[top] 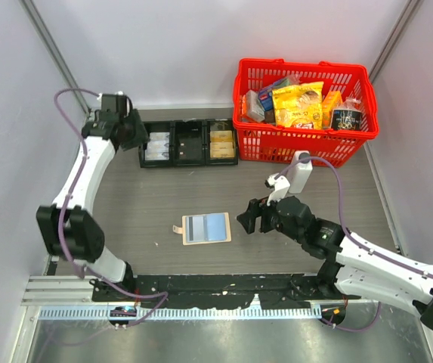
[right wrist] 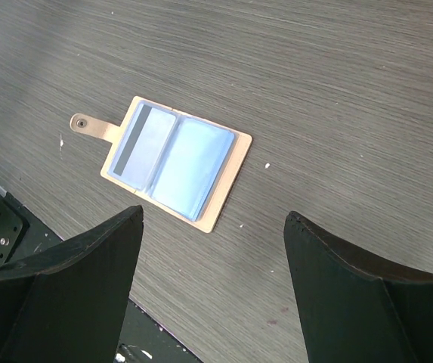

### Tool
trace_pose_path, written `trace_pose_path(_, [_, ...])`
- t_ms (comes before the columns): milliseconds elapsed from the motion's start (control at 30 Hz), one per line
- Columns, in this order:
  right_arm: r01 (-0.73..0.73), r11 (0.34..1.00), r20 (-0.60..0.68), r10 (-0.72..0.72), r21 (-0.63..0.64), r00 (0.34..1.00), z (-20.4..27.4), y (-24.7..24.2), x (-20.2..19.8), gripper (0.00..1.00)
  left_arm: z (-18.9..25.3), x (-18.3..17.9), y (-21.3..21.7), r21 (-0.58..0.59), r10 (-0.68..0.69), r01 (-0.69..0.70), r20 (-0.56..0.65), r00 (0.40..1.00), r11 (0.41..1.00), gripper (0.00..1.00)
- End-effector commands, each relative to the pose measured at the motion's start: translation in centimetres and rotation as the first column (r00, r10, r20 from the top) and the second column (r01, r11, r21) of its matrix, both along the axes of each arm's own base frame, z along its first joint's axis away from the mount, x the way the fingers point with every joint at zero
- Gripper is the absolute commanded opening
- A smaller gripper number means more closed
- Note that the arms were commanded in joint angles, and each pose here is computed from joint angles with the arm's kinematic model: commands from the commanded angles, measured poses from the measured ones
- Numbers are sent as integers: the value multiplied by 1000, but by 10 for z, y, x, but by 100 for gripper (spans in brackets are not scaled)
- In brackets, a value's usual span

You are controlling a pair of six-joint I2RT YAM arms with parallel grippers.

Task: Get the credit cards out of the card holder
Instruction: Place the credit card in the storage box, then remove the credit card from the card holder.

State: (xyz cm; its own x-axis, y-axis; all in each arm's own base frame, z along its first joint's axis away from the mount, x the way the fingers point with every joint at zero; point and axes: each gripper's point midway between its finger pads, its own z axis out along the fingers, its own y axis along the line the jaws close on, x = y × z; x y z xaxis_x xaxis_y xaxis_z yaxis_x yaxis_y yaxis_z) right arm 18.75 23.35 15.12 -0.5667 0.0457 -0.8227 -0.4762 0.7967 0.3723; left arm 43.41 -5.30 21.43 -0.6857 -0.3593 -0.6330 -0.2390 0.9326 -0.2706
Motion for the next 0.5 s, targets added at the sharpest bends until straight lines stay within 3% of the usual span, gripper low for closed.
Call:
trace_pose_path(0, [41,998,20,-42,36,999,22,4,9,79,-23,-53,-14,-64,7,-11,-56,998,998,47])
trace_pose_path(333, [41,999,-25,-42,-26,999,13,19,12,79,-87,-171,-83,-209,-183,154,-126,975,966,50])
trace_pose_path(467, [26,998,-37,-29,-60,999,6,30,9,79,-115,-199,-95,-255,-219,172,-171,961,952,50])
